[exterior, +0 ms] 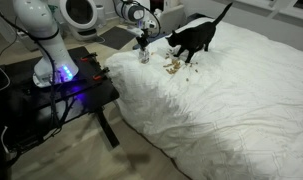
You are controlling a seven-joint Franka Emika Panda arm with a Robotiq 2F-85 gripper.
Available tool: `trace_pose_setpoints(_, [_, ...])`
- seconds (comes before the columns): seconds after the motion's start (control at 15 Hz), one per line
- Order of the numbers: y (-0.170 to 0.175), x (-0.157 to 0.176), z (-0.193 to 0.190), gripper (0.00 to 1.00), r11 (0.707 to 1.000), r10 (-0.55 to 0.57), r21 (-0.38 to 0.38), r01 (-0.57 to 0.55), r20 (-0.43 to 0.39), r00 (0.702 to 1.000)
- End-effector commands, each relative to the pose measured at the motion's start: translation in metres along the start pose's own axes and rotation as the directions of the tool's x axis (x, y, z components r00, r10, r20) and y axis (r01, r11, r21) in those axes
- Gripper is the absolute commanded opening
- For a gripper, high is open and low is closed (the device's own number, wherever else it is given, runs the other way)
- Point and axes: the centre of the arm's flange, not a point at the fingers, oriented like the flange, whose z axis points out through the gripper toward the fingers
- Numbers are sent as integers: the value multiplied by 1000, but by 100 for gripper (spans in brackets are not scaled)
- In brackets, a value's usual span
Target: Pick some objects from the bed and put them in the clear bottle
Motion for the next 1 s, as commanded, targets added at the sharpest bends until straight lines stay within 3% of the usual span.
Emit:
trace_pose_setpoints(0.0, [7, 5, 5, 1, 1000, -14, -9, 14, -6, 1000])
trace_pose_setpoints(0.93, [12, 20, 23, 1, 1000, -8, -19, 8, 18, 1000])
